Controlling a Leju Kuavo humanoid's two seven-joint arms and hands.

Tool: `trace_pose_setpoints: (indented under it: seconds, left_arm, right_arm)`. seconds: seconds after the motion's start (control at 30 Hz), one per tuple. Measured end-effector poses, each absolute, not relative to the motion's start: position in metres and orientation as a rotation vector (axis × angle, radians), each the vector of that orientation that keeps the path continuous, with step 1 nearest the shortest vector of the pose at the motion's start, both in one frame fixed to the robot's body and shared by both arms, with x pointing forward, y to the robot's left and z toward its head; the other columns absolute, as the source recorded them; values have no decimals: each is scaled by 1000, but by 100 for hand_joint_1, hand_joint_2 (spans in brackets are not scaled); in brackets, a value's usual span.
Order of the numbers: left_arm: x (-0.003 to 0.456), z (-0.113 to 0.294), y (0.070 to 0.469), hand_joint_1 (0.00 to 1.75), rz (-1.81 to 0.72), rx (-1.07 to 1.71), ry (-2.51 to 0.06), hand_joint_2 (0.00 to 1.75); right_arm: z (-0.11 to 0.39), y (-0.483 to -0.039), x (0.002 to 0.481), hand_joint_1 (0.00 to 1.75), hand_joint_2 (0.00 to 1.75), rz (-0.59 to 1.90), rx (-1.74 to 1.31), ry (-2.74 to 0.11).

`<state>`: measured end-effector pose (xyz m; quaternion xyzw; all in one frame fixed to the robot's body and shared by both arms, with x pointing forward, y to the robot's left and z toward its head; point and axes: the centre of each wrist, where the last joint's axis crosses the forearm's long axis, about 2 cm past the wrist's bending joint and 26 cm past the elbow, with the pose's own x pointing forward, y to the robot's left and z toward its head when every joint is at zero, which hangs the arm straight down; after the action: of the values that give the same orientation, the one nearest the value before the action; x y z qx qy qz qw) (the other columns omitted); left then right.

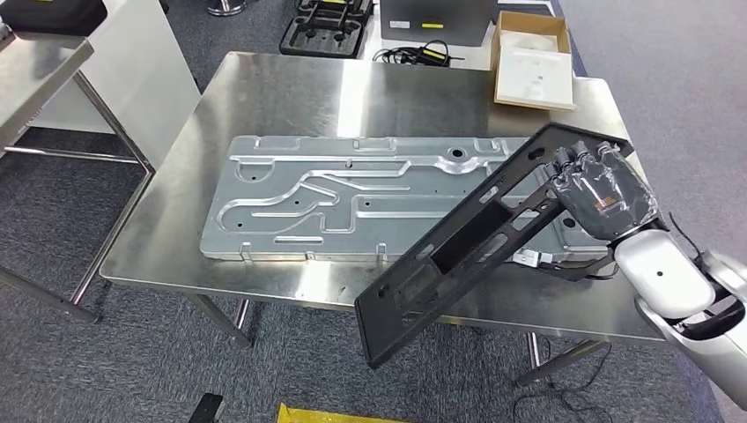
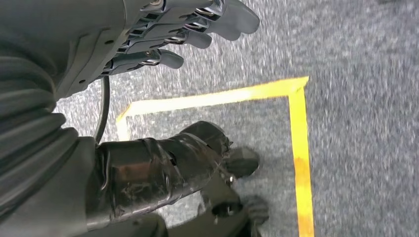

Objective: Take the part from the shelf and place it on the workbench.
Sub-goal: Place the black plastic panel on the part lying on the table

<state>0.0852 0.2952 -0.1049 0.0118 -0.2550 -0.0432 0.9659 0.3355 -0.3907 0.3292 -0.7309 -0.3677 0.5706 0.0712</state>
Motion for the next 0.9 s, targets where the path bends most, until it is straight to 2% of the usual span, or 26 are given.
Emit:
trace_pose_setpoints:
  seconds: [0.33,0.7,0.83,0.9]
  left_arm:
    - [84,-105,294,0,-95,20,-541,175]
    - [81,-106,293,0,-94,23,-571,175]
    - [82,-106,296,0,-97,32,-583,175]
    - [82,-106,296,0,-100,41,-587,175]
  right_arm:
    - [362,-378,343,175,175,1899,-2238,-1022]
    - [329,-425,333,175,175,2027,-2145,-766]
    - [321,-447,325,0,175,2040,-2113,-669]
    - [314,-456,320,0,175,2063,-2084,-632]
